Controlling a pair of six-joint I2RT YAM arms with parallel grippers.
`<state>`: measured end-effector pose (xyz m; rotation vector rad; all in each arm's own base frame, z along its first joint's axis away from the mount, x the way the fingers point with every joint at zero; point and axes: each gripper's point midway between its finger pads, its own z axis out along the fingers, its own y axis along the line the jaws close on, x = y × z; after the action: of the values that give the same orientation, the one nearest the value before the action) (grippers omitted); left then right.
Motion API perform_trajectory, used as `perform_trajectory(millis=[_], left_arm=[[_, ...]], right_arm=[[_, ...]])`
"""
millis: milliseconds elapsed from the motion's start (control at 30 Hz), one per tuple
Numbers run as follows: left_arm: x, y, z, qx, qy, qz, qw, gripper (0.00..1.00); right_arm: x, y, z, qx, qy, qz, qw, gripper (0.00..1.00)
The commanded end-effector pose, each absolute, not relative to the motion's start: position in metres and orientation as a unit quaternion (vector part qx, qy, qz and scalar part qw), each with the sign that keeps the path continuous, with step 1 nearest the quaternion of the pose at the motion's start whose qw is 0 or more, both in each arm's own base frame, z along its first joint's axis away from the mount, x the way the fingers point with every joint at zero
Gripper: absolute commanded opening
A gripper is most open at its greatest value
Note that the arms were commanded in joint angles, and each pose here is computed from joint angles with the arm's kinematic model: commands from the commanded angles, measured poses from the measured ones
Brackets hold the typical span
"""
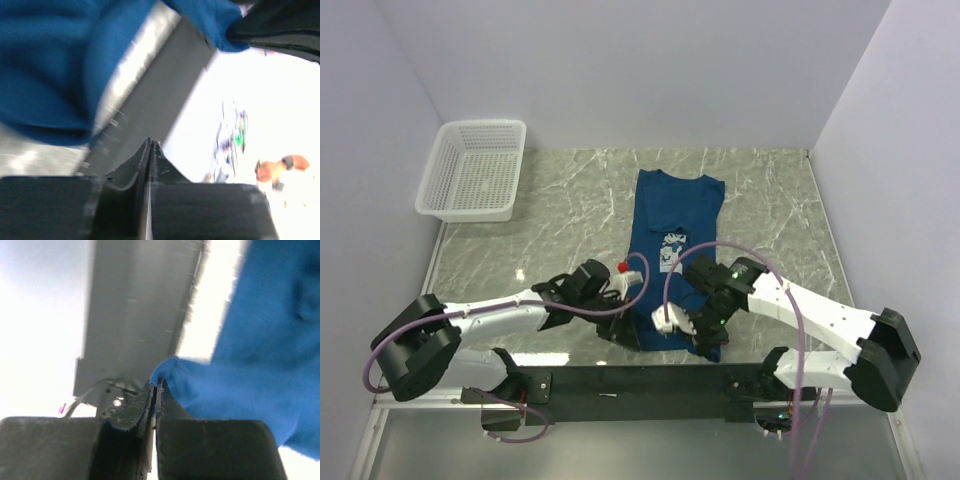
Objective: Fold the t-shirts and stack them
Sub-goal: Fold the tshirt
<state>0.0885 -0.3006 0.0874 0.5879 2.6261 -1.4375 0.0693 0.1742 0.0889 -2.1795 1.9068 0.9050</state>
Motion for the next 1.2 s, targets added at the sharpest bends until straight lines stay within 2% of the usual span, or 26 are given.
perform_trajectory(millis=[0,33,67,100,133,233,267,367,400,567,733,833,1000,1133,1167], left_arm=[[0.046,-0.305,0.108,0.263,0.812,-0.522,-0.005,0.11],[0.041,-0.305,0.110,0.272,0.808,-0.522,-0.006,0.17],[0.036,-0.301,0.109,0.276,0.813,-0.512,-0.012,0.28],[0.034,-0.302,0.112,0.288,0.812,-0.508,-0.004,0.33],[0.035,-0.301,0.114,0.292,0.815,-0.501,0.005,0.36],[0.050,-0.294,0.131,0.292,0.826,-0.477,0.070,0.41],[0.070,-0.290,0.139,0.274,0.838,-0.452,0.137,0.45],[0.103,-0.268,0.137,0.192,0.881,-0.377,0.210,0.62],[0.120,-0.258,0.129,0.154,0.898,-0.337,0.238,0.72],[0.127,-0.263,0.087,0.093,0.928,-0.304,0.194,0.75],[0.144,-0.284,0.076,0.103,0.931,-0.293,0.191,0.75],[0.148,-0.292,0.066,0.115,0.938,-0.276,0.175,0.71],[0.143,-0.295,0.057,0.126,0.941,-0.274,0.154,0.51],[0.139,-0.298,0.062,0.126,0.933,-0.299,0.156,0.40],[0.137,-0.300,0.067,0.129,0.929,-0.309,0.155,0.28]], right_arm=[[0.036,0.166,0.092,-0.761,0.573,0.302,0.021,0.03],[0.033,0.164,0.088,-0.765,0.571,0.298,0.013,0.16],[0.031,0.163,0.086,-0.769,0.571,0.287,0.008,0.26],[0.033,0.165,0.083,-0.770,0.572,0.282,0.014,0.39],[0.035,0.168,0.086,-0.770,0.573,0.281,0.022,0.46],[0.049,0.174,0.096,-0.761,0.588,0.268,0.064,0.54],[0.058,0.177,0.101,-0.743,0.609,0.264,0.086,0.56],[0.110,0.182,0.124,-0.659,0.676,0.268,0.190,0.62],[0.144,0.177,0.131,-0.609,0.710,0.261,0.238,0.62],[0.190,0.171,0.132,-0.508,0.777,0.267,0.258,0.60],[0.196,0.182,0.126,-0.479,0.787,0.295,0.253,0.59],[0.194,0.182,0.123,-0.475,0.790,0.300,0.246,0.59],[0.194,0.180,0.125,-0.470,0.789,0.304,0.255,0.59],[0.194,0.180,0.125,-0.470,0.788,0.307,0.254,0.59],[0.193,0.179,0.124,-0.469,0.789,0.307,0.252,0.59]])
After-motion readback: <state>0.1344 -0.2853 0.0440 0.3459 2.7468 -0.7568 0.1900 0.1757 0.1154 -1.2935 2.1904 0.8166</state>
